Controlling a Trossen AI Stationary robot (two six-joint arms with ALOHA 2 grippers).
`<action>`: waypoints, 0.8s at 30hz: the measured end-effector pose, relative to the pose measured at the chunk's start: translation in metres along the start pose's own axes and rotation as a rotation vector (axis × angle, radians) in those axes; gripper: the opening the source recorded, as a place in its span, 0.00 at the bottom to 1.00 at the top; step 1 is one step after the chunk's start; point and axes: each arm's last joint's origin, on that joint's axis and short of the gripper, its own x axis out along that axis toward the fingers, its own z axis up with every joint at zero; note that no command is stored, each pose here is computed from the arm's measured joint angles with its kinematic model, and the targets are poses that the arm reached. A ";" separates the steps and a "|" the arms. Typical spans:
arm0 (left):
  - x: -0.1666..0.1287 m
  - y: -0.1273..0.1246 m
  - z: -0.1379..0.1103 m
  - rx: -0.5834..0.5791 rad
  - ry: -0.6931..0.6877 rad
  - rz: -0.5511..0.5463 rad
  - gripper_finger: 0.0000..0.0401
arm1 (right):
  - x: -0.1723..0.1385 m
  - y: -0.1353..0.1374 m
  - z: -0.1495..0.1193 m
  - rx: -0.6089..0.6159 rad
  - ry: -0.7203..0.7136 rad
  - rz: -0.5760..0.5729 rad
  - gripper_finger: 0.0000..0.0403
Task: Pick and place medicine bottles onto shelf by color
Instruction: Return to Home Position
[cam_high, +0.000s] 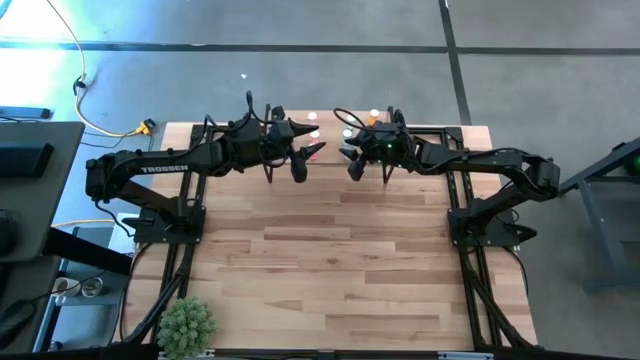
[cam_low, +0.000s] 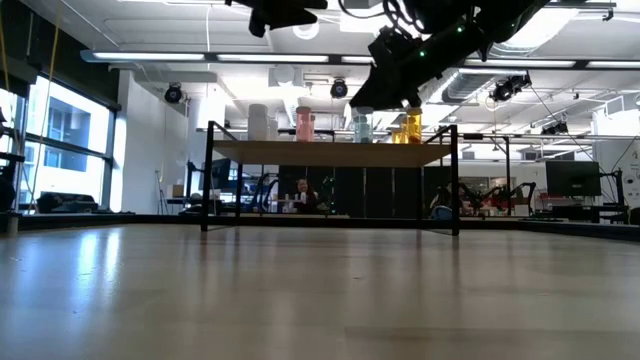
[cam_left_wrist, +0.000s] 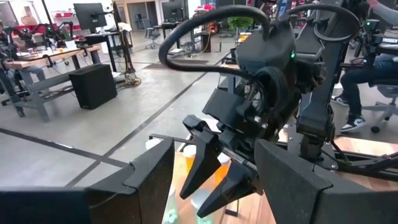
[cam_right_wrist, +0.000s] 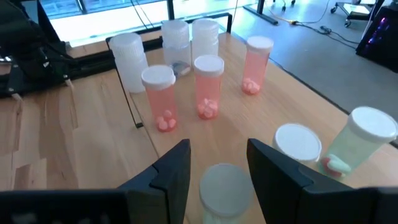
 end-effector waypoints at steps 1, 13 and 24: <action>0.000 0.000 0.000 0.000 0.002 0.000 0.53 | 0.000 0.000 0.000 0.001 -0.005 0.000 0.37; 0.000 0.000 0.000 0.001 0.004 0.000 0.53 | -0.008 0.002 0.007 0.003 -0.041 0.017 0.37; -0.002 0.000 -0.001 0.004 0.020 -0.001 0.53 | -0.033 0.001 0.025 0.019 -0.145 0.029 0.37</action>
